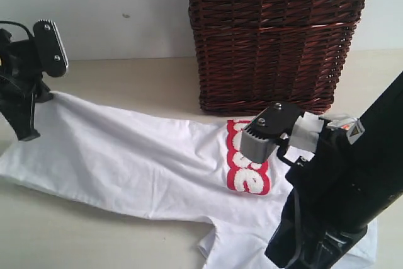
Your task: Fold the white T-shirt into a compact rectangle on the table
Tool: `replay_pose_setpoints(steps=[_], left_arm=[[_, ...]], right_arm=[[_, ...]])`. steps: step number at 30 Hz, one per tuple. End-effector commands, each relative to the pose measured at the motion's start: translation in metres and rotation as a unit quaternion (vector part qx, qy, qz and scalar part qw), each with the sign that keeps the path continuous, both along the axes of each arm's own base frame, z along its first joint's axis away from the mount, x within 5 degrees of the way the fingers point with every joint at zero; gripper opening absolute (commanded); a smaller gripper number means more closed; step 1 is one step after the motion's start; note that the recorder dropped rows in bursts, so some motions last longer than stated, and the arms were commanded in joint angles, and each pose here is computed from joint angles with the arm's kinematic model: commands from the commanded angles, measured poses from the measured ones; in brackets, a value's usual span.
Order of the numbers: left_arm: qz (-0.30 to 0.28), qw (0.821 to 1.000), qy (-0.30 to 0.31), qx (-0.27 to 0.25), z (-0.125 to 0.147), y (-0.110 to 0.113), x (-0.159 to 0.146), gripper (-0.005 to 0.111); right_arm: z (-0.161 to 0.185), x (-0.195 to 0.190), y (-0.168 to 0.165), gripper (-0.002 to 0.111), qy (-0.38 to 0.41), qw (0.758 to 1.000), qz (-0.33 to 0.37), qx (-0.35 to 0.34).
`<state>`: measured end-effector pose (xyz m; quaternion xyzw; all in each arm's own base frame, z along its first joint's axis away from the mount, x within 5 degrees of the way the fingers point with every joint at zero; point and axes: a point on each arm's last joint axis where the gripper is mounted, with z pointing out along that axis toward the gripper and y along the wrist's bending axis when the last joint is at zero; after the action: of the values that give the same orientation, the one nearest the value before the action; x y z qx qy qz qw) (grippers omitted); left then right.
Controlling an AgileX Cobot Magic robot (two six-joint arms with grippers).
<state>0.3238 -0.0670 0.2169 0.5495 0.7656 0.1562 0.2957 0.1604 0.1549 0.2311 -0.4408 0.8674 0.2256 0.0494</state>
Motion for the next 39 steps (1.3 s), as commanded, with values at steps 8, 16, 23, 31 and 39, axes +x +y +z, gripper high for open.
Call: replay_pose_setpoints(steps=[8,16,23,31,39], left_arm=[[0.001,0.991,-0.127,-0.041,-0.055,0.013,0.054,0.028],[0.008,0.989,-0.138,-0.042,-0.057,0.015,0.056,0.092],[0.103,0.981,-0.114,-0.116,-0.015,0.02,0.039,0.093],[0.119,0.983,0.06,-0.13,-0.004,0.017,0.0,0.093],[0.207,0.948,0.153,-0.187,-0.005,0.014,-0.017,0.093]], right_arm=[[0.0,-0.012,0.014,0.0,0.008,1.0,0.03,0.004],[0.0,-0.013,0.015,0.0,0.003,0.999,0.038,-0.001],[-0.007,-0.002,0.006,0.0,-0.032,0.997,-0.02,-0.066],[-0.019,0.011,0.008,0.0,-0.056,0.993,-0.055,-0.092],[-0.077,0.065,0.033,0.0,-0.153,0.973,-0.161,-0.068]])
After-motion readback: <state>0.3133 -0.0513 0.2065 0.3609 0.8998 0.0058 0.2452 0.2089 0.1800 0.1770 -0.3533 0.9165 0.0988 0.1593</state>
